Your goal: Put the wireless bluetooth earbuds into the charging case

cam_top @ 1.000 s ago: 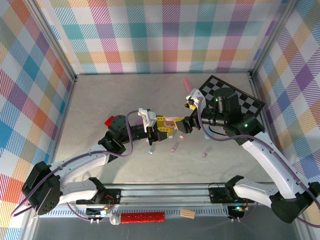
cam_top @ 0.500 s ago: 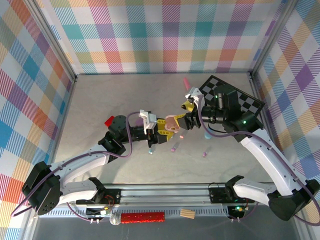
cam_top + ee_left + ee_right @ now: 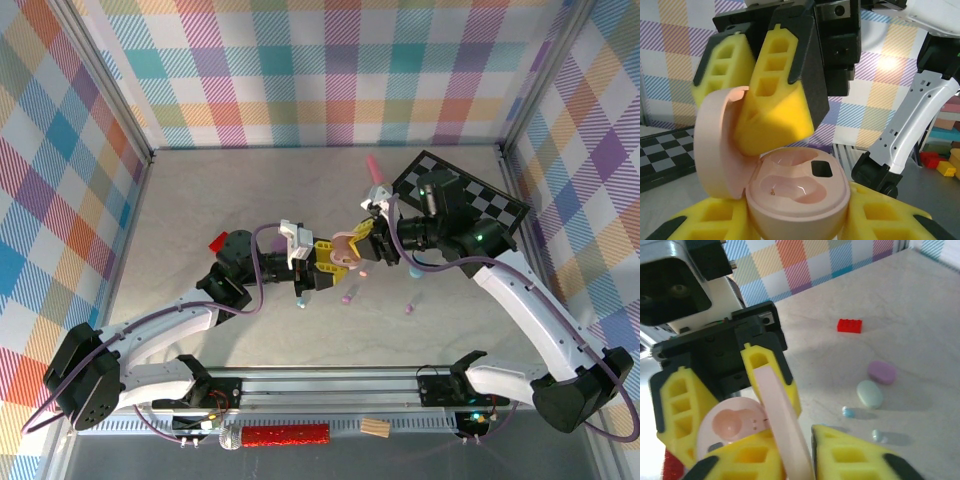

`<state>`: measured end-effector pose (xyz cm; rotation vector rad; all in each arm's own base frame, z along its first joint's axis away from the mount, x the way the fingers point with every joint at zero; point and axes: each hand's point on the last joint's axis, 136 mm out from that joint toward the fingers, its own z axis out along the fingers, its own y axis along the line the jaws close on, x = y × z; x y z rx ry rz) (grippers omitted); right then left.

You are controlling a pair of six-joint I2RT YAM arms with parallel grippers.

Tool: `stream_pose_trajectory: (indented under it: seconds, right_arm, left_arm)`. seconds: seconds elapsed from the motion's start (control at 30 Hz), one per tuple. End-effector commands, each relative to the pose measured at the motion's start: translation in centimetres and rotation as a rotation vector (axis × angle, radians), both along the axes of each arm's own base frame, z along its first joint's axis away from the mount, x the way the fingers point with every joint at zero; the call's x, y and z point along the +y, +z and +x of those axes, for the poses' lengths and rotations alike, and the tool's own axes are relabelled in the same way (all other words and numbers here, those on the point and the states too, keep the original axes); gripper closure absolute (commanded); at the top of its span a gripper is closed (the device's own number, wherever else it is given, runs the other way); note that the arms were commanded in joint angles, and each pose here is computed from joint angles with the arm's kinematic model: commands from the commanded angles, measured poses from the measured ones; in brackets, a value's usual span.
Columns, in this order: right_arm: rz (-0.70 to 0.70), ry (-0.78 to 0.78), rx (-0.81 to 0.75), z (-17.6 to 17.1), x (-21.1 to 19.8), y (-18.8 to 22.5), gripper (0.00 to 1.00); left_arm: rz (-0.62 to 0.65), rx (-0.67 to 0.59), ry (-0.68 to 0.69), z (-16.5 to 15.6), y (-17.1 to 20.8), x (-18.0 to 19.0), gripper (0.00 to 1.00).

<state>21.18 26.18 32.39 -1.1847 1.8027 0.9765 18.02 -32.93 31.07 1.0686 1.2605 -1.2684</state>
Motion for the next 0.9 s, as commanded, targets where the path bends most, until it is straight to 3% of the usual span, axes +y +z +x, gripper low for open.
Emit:
stream_pose_trajectory:
  seconds: [0.0, 0.07, 0.17, 0.37, 0.63, 0.87]
  right_arm:
    - [0.018, 0.045, -0.057, -0.4, 0.0, 1.3, 0.99]
    - [0.025, 0.049, -0.088, -0.5, -0.1, 1.6, 1.0]
    - [0.045, 0.054, -0.152, -0.5, -0.2, 2.0, 1.0]
    - [0.058, -0.026, -0.237, 0.5, -0.8, 2.9, 1.0]
    - [0.078, -0.079, -0.343, 0.6, -1.6, 3.2, 1.0]
    - [0.067, -0.083, -0.33, 0.7, -1.5, 2.4, 1.0]
  left_arm:
    - [-0.06, -0.075, -0.068, -1.4, 2.7, -0.1, 0.69]
    - [-0.059, -0.071, -0.063, -1.2, 2.7, -0.2, 0.68]
    - [-0.062, -0.067, -0.048, -0.9, 2.7, -0.3, 0.43]
    - [-0.055, -0.043, -0.025, 0.0, 2.3, -0.6, 0.17]
    - [-0.056, 0.005, -0.006, 1.0, 2.1, -1.3, 0.14]
    - [-0.061, -0.003, -0.017, 1.0, 2.4, -1.5, 0.22]
